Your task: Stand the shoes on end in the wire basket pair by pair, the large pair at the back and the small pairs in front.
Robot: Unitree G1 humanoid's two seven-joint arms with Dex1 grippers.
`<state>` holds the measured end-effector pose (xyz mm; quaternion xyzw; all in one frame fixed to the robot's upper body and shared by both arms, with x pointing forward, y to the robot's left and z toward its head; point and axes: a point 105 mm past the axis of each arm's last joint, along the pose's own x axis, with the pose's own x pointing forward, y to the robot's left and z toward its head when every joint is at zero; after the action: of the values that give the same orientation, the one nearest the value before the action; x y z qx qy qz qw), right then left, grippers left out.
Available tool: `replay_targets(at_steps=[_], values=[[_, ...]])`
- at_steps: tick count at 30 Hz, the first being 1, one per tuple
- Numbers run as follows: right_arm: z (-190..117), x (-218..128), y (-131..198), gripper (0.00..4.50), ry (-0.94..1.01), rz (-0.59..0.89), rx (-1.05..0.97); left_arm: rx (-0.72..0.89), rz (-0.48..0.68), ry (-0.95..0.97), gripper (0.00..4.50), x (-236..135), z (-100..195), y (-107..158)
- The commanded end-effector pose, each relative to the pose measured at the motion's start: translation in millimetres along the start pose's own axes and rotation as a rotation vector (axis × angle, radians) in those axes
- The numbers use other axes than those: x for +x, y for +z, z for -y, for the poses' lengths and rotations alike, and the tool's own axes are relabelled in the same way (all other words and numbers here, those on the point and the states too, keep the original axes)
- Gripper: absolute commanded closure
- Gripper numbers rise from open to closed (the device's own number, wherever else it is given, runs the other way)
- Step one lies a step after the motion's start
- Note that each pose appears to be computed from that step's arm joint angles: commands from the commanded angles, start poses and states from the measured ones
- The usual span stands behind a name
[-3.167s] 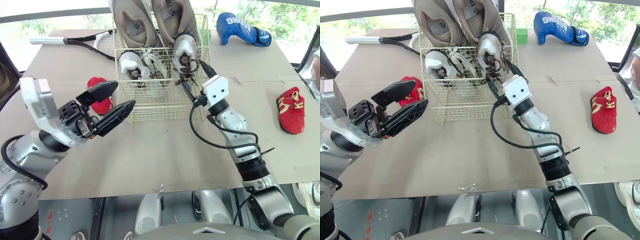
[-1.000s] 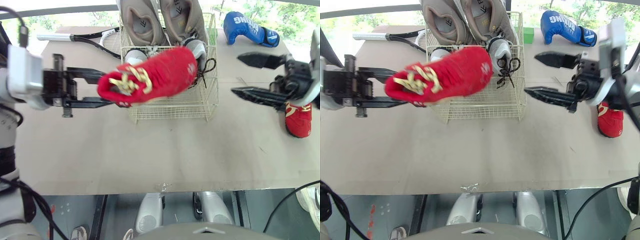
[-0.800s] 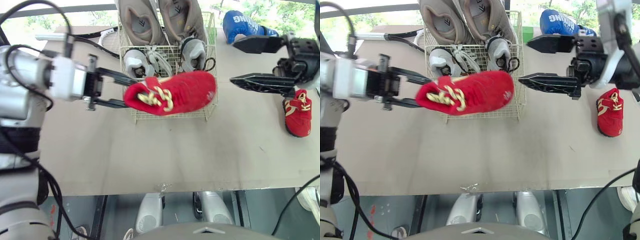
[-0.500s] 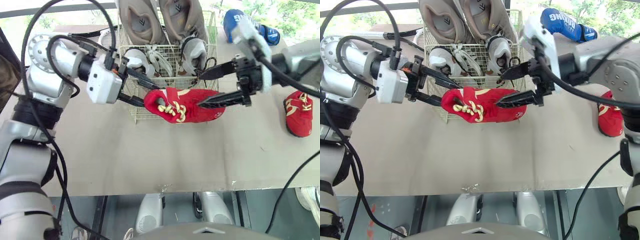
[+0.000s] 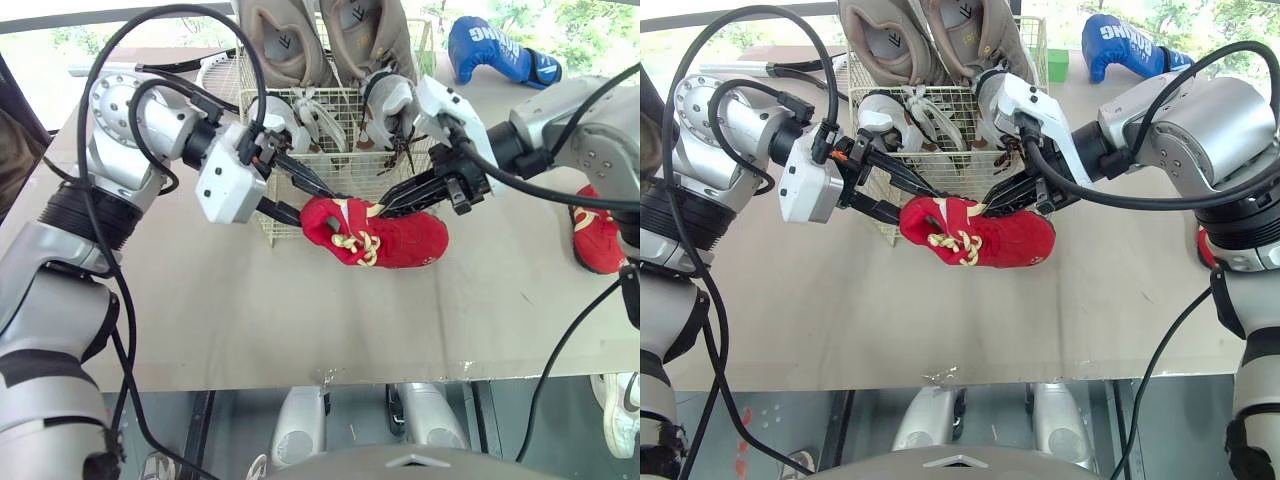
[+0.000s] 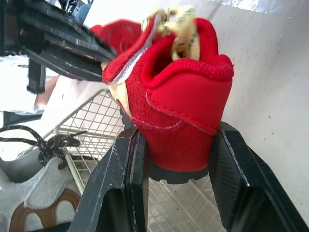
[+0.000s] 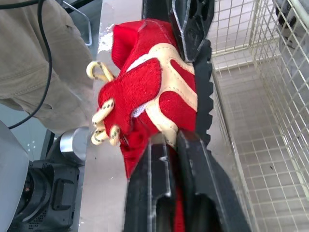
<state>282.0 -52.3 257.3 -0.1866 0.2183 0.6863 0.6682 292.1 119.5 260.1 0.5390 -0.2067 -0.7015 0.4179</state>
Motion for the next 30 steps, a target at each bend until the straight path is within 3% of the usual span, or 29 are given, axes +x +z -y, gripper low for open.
replay_targets(at_steps=[1, 6, 7, 10, 17, 19, 24, 27, 30], values=[[-9, 1, -6, 4.45, 0.046, -0.008, 0.009, 0.068, 0.003, 0.103, 3.00, -19, -15, 12], [-14, -5, -11, 4.45, 0.067, 0.047, 0.044, -0.024, 0.060, 0.172, 3.00, -32, -12, 21], [-15, -7, -11, 4.50, 0.074, 0.069, 0.057, -0.047, 0.088, 0.198, 2.12, -35, -12, 26], [-19, -12, -14, 4.50, 0.079, 0.118, 0.083, -0.114, 0.133, 0.282, 0.83, -47, -13, 35], [-17, -25, -28, 4.50, 0.018, 0.244, 0.179, -0.460, 0.176, 0.465, 0.83, -66, 4, 43], [-19, -28, -24, 4.50, 0.013, 0.318, 0.169, -0.644, 0.242, 0.568, 0.83, -71, 9, 44], [-30, -47, 13, 4.50, 0.004, 0.636, 0.041, -1.049, 0.400, 0.709, 0.83, -62, 34, 53], [-28, -55, 39, 4.50, -0.138, 0.849, -0.095, -1.195, 0.494, 0.864, 0.83, -54, 47, 57], [-18, -41, 46, 4.50, -0.309, 0.914, -0.177, -1.246, 0.484, 1.022, 0.83, -41, 65, 56]])
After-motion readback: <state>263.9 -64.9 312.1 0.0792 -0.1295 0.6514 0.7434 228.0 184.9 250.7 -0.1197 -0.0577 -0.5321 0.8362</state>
